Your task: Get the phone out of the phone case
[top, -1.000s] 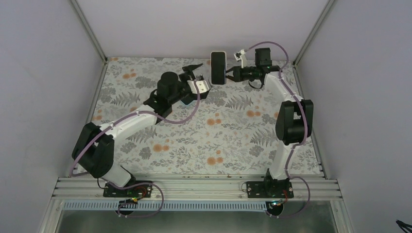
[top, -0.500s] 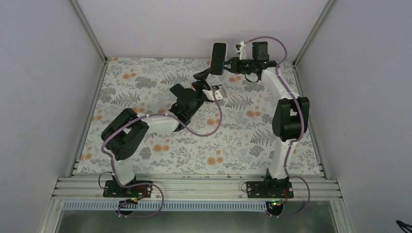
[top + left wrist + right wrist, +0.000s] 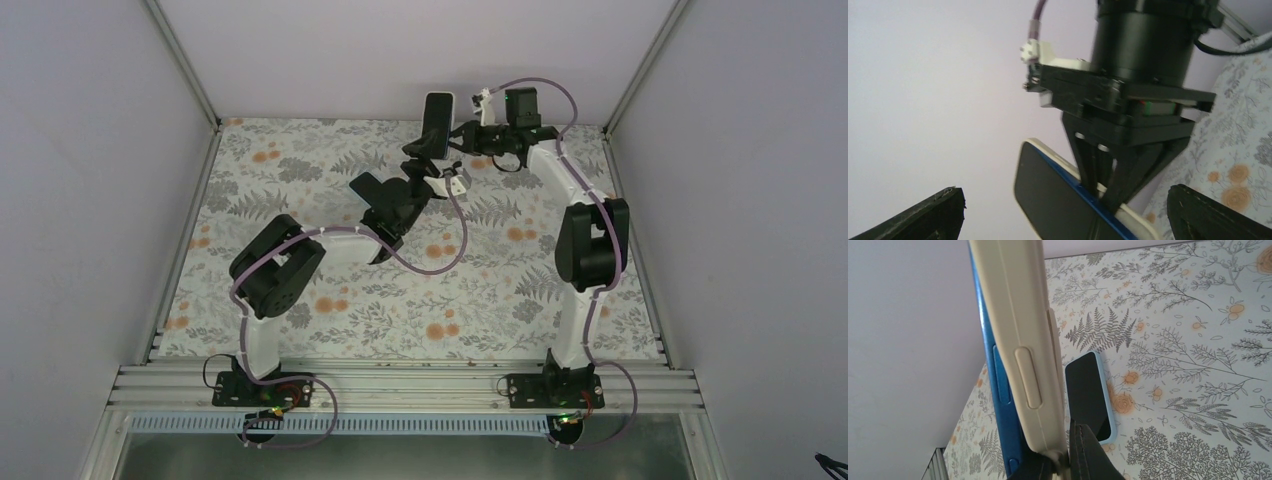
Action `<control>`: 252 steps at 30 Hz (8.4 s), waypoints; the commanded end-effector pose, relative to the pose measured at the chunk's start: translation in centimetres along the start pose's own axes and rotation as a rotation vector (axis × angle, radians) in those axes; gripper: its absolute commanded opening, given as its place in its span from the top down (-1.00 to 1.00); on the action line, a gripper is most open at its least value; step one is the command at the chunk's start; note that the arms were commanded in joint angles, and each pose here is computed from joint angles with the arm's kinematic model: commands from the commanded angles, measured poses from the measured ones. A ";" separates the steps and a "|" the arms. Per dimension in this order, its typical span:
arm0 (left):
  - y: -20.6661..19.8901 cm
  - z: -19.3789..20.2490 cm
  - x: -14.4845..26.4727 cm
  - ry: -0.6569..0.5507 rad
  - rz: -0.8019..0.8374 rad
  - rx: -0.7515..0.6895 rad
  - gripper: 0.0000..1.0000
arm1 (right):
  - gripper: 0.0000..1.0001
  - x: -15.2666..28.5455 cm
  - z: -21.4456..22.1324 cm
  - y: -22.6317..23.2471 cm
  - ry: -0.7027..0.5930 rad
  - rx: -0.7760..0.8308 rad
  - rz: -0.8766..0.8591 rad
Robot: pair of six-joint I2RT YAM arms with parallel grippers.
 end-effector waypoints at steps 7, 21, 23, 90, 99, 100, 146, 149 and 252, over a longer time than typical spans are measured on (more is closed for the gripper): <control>1.7 1.5 -0.9 0.007 -0.075 0.002 -0.97 | 0.93 2.3 -2.8 3.5 -0.102 0.110 -0.026; 2.8 2.4 -1.3 0.040 -0.074 0.001 -0.97 | 0.93 1.6 -2.6 4.2 -0.094 0.111 -0.068; 3.1 2.5 -1.5 0.044 -0.102 -0.003 -0.97 | 0.93 1.5 -2.5 4.4 -0.091 0.115 -0.067; 11.1 6.0 6.5 0.352 -0.184 -0.618 0.95 | 0.93 8.3 7.0 -5.8 0.337 0.299 0.287; 12.3 13.8 16.9 0.914 -0.119 -0.717 0.95 | 0.93 8.9 18.4 -3.0 0.480 0.035 -0.173; 11.7 14.5 17.9 0.951 -0.081 -0.716 0.95 | 0.93 8.9 18.9 -3.2 0.480 0.020 -0.178; 20.8 9.4 10.1 0.709 0.164 0.368 -1.00 | -1.00 -12.3 8.3 1.8 0.540 0.563 0.216; 23.2 11.5 9.5 0.696 0.079 0.466 -1.00 | -1.00 -16.0 9.2 2.6 0.553 0.573 0.171; 15.0 25.1 2.0 1.070 0.371 0.675 0.95 | 0.93 -19.0 14.6 1.6 0.646 0.662 0.242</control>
Point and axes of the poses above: each gripper's point midway between its finger pads, its own x axis back along the fingers, its own y axis along the line the jaws close on, z = x × y, the point moved 8 cm from there along x, back along the fingers, and after that the axes turned 14 degrees about x, right-handed, at the moved point
